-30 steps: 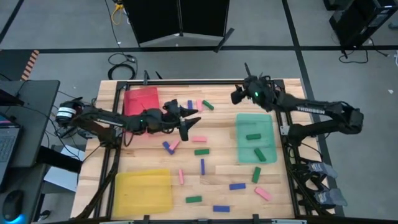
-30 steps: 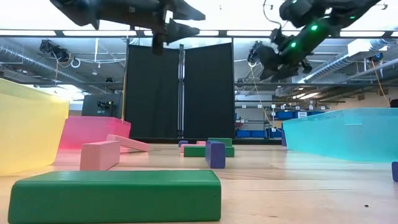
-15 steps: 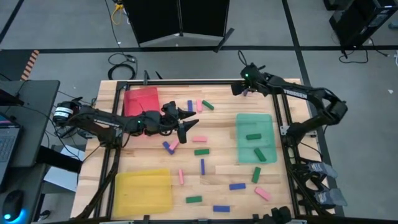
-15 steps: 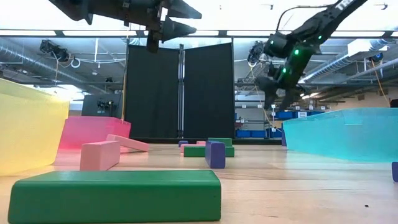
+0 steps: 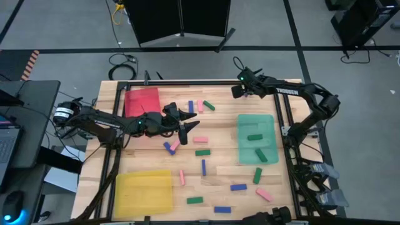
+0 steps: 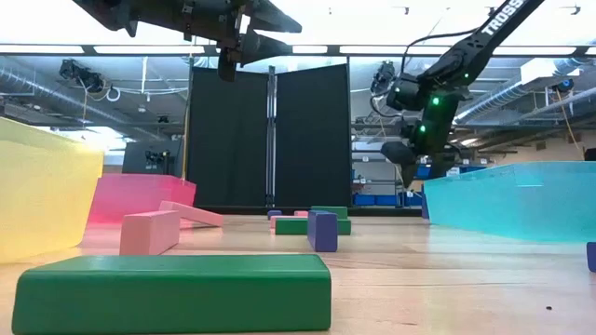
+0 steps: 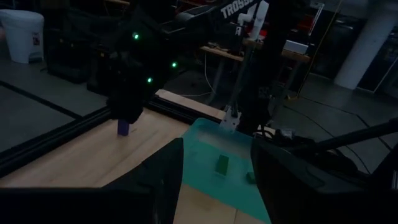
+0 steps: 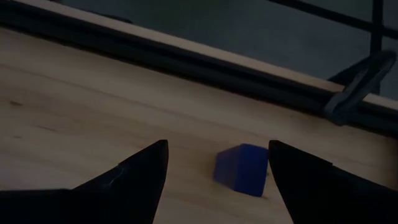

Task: Sort blocks
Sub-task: Put the blue block into the yellow bin

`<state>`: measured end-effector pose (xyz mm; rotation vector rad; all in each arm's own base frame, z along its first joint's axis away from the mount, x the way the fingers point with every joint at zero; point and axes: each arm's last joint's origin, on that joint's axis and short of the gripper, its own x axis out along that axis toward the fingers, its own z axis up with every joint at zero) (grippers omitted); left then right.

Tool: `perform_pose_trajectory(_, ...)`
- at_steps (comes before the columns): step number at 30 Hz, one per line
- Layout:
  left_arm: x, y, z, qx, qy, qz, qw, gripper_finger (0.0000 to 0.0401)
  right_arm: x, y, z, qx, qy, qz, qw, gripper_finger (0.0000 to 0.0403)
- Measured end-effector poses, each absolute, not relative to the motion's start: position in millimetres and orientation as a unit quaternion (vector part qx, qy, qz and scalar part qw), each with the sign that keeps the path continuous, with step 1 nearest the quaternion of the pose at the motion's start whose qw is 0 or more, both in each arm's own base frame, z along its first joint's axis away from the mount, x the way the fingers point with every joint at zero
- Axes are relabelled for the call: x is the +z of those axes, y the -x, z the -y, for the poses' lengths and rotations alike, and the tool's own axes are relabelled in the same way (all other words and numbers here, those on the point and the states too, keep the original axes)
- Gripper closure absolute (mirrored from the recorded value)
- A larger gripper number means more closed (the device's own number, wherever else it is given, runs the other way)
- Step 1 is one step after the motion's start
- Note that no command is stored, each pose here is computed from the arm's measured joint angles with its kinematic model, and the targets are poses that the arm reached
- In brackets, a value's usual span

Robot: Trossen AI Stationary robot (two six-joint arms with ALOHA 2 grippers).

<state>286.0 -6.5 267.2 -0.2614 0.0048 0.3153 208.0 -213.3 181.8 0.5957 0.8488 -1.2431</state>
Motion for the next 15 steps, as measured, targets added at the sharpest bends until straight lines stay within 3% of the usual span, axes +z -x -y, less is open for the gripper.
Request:
perform_pose_trajectory(9, 263, -286, 7, 0.159, 0.129, -0.022, 0.979, 0.0206, 171, -203, 216, -0.572, -0.275, -0.392, 0.666, 0.0133)
perform_pose_trajectory(15, 263, -286, 6, 0.159, 0.132, -0.023, 0.978, 0.0206, 167, -200, 215, -0.573, -0.280, -0.398, 0.660, 0.0185)
